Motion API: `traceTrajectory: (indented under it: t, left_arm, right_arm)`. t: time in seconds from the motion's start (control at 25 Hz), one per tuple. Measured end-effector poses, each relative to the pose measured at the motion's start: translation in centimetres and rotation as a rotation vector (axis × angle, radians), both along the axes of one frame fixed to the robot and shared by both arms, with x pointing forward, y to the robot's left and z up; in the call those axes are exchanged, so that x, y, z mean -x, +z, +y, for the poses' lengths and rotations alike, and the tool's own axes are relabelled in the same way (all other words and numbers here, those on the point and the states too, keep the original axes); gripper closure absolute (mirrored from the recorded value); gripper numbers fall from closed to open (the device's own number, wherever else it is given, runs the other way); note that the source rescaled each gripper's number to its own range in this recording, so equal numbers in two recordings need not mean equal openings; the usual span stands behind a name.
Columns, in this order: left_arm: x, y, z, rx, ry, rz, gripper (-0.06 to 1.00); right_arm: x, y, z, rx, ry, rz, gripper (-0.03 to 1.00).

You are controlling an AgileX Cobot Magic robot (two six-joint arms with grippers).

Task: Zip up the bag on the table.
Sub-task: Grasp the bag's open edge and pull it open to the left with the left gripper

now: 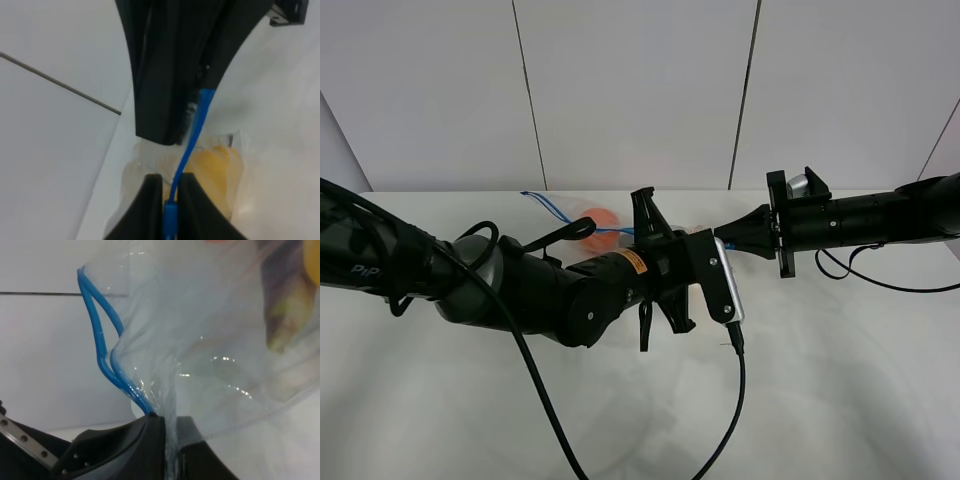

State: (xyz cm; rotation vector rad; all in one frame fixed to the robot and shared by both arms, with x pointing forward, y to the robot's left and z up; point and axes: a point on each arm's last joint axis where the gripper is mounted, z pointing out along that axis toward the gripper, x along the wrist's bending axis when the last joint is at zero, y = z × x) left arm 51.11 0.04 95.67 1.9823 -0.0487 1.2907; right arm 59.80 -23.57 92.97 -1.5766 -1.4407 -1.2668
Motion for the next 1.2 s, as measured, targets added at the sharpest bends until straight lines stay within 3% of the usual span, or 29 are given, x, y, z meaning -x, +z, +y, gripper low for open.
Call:
traceTrajectory:
  t: [0.4,0.76,1.2]
  left_arm:
    - [-2.0,1.1,2.3,-0.081,0.075,-0.069,0.94]
    - [-4.7,3.3,6.5,-0.068,0.193,-0.092,0.94]
    - [-8.0,3.6,12.0,-0.117,0.334,-0.103,0.94]
  right_arm:
    - [-0.3,0.3,0.3,-0.032,-0.031,-0.003,0.97]
    - [-0.4,0.4,0.3,-0.035,-0.032,-0.005,0.97]
    - [-0.4,0.4,0.3,-0.036,-0.029,-0.005,0.97]
